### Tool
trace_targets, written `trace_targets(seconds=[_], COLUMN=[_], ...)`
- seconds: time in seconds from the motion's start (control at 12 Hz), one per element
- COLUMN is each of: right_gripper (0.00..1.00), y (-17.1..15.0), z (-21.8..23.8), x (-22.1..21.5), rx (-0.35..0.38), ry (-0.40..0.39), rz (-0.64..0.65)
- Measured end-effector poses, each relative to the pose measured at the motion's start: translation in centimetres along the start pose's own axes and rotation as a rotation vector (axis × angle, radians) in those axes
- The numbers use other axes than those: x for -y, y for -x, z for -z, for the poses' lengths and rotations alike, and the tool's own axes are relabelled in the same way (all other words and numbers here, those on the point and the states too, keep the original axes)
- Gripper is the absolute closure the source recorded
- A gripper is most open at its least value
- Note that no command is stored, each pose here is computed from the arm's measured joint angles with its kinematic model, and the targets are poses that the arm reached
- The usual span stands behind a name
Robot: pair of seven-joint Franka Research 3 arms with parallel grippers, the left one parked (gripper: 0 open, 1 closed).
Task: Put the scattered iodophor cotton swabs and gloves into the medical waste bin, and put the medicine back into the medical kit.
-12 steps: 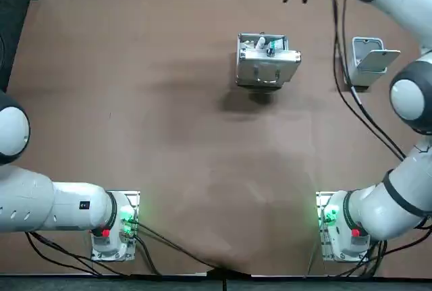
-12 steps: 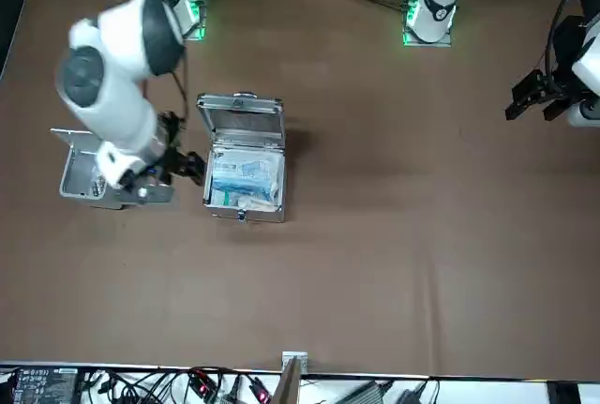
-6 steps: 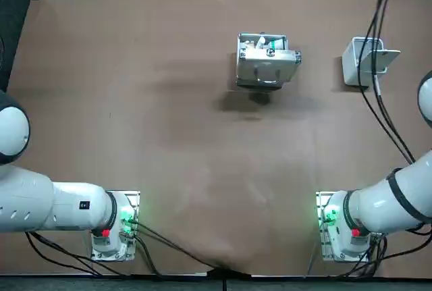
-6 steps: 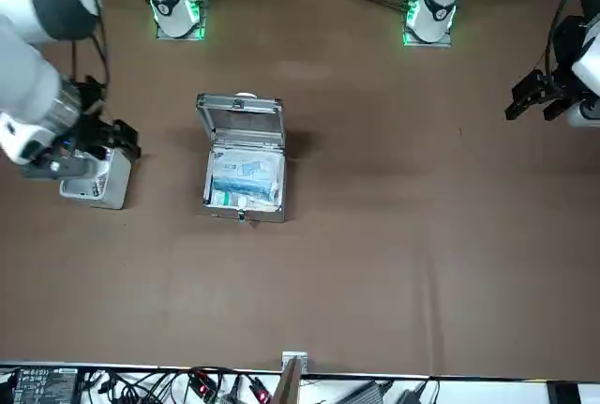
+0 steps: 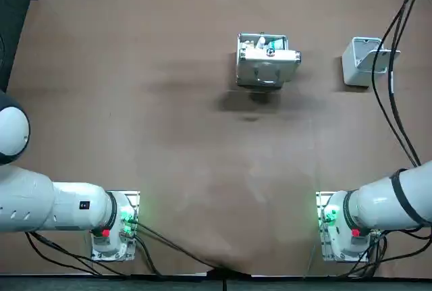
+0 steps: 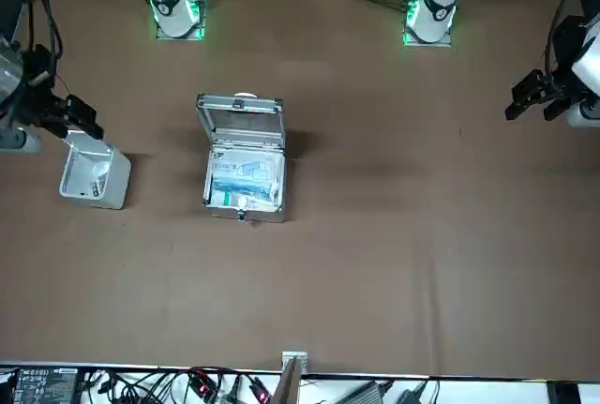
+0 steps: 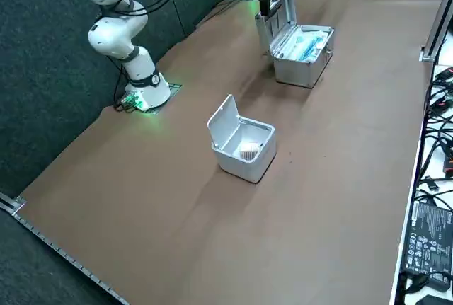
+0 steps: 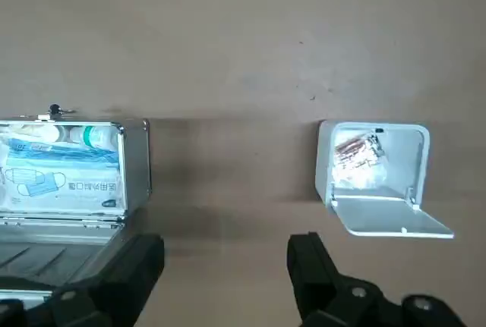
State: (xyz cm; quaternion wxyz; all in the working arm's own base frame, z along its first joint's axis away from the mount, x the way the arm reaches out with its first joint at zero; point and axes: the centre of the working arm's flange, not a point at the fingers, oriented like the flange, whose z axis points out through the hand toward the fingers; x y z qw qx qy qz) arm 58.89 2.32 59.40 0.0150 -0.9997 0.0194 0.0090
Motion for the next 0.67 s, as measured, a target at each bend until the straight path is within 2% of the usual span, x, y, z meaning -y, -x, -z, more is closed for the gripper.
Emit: trace_targets(seconds=[0.33, 0.67], right_gripper=[0.0, 0.0], y=[2.7, 5.2], z=[1.0, 1.0], x=[-2.3, -2.1], rx=[0.002, 0.012], ry=[0.002, 0.003], rz=[-0.021, -0.013])
